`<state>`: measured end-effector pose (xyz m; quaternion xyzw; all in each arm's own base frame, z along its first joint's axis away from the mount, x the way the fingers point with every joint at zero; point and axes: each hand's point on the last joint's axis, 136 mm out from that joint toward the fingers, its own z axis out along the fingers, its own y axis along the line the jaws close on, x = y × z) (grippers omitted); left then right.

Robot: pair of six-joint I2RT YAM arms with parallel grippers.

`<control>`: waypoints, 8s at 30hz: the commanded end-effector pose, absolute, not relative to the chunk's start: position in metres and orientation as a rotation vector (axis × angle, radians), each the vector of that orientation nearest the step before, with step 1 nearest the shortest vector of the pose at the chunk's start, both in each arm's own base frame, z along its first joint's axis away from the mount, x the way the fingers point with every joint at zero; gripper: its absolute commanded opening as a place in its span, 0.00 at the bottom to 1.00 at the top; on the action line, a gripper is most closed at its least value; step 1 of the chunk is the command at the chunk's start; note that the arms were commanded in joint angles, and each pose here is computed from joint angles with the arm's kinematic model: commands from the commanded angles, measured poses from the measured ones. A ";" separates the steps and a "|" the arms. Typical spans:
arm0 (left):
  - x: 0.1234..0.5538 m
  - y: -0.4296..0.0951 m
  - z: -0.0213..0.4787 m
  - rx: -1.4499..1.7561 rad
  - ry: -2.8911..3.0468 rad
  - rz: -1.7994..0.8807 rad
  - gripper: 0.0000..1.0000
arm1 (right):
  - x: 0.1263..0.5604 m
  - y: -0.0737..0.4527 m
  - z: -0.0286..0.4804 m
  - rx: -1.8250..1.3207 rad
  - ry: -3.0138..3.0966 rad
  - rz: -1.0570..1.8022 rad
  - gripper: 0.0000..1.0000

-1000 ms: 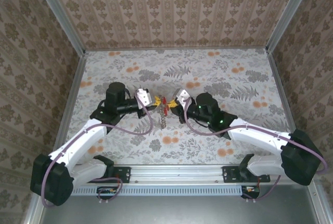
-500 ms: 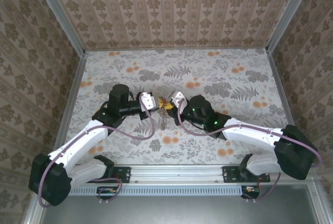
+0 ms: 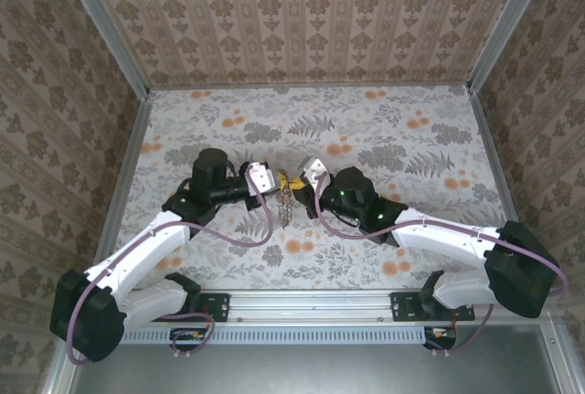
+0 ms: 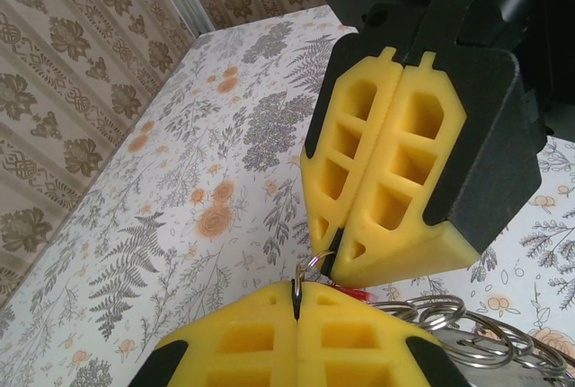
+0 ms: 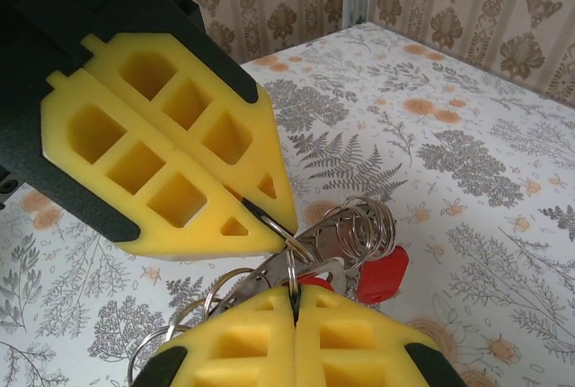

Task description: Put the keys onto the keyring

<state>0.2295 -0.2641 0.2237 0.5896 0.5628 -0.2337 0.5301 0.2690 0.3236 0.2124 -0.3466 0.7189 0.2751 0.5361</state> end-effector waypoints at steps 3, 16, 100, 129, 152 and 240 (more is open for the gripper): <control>0.231 -0.265 0.229 1.399 1.338 -0.543 0.00 | 0.270 0.322 0.240 -0.768 1.632 0.674 0.00; 0.226 -0.269 0.227 1.436 1.336 -0.584 0.00 | 0.279 0.327 0.244 -0.715 1.655 0.693 0.00; 0.235 -0.269 0.283 1.119 1.180 -0.761 0.00 | 0.282 0.290 0.219 -0.467 1.773 0.782 0.00; 0.189 -0.275 0.288 1.424 1.037 -0.815 0.00 | 0.251 0.288 0.246 -1.101 1.573 0.451 0.00; 0.147 -0.277 0.293 1.664 0.813 -0.828 0.00 | 0.219 0.288 0.277 -1.347 1.330 0.367 0.00; 0.180 -0.294 0.296 1.504 0.971 -0.805 0.00 | 0.233 0.281 0.282 -1.027 1.473 0.496 0.00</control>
